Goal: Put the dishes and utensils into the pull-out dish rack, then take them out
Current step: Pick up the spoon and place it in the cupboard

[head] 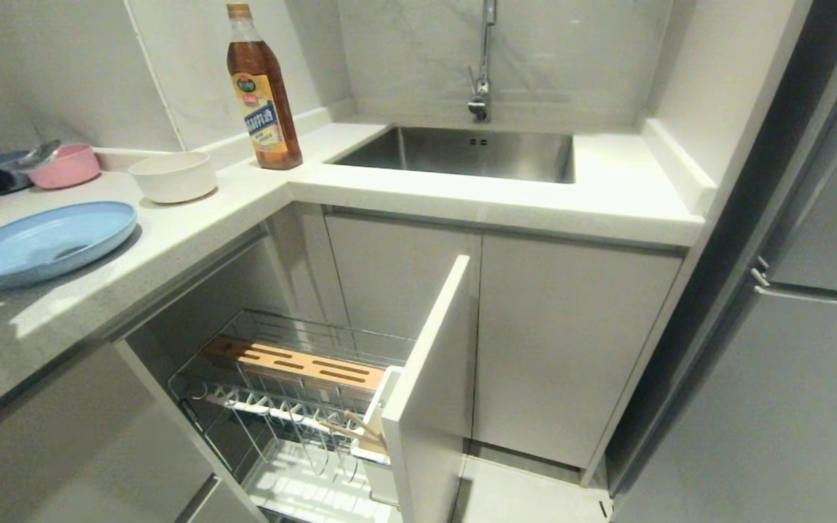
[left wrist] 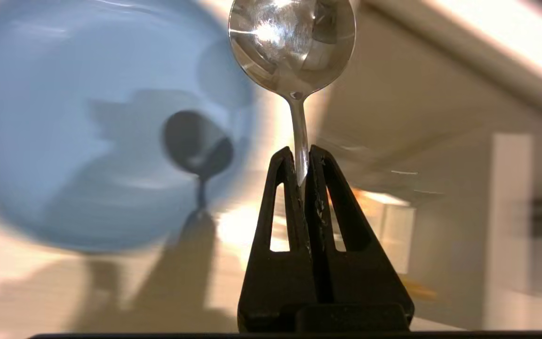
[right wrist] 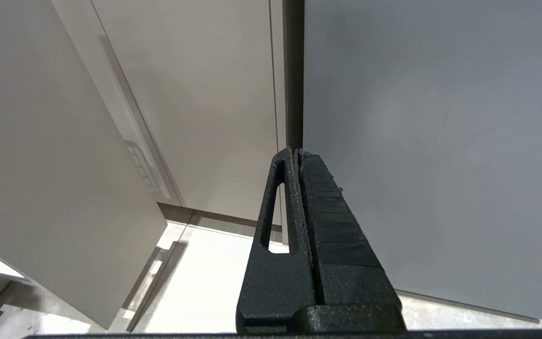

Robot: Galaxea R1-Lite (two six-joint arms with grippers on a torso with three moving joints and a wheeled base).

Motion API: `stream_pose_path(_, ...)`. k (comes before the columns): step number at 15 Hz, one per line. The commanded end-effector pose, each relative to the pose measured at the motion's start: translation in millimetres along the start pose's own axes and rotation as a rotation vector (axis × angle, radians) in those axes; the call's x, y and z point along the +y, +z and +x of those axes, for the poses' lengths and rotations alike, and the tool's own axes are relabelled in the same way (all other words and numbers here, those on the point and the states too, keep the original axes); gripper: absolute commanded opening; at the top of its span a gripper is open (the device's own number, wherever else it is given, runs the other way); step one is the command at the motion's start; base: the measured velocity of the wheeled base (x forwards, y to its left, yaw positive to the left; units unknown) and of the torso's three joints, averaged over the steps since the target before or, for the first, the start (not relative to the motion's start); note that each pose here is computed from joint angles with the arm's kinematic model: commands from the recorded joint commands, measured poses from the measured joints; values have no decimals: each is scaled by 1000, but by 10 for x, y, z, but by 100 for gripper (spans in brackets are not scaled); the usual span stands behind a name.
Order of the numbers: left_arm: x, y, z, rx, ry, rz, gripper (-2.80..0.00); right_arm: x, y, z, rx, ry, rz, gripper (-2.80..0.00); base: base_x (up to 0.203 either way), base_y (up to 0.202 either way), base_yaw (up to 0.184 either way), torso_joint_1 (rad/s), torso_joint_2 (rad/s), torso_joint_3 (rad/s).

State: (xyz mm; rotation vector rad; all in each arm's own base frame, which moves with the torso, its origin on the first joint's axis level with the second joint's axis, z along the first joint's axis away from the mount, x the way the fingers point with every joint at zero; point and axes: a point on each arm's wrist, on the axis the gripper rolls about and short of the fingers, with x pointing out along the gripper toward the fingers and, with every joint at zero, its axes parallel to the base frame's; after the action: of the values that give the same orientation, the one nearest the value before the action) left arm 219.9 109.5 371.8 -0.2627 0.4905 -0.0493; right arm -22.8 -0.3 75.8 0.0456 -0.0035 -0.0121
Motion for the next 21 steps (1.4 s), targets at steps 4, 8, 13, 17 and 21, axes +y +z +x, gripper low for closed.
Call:
stream_pose_path(4,-756,-224,-204,153,-213,-147,-280,0,0,0,0,0,0,-280,0,0,0,0,0,0)
stream_pose_path(8,-1106,-562,133,515,-279,-177,-280,0,0,0,0,0,-1,-280,0,0,0,0,0,0)
stream_pose_path(13,-1430,-904,947,787,-154,-78,-280,0,0,0,0,0,0,-280,0,0,0,0,0,0)
stream_pose_path(17,-1740,-1153,1550,888,-72,9,-280,0,0,0,0,0,0,-280,0,0,0,0,0,0)
stream_pose_path(21,-1940,-1469,2100,922,-11,88,-280,0,0,0,0,0,0,-280,0,0,0,0,0,0)
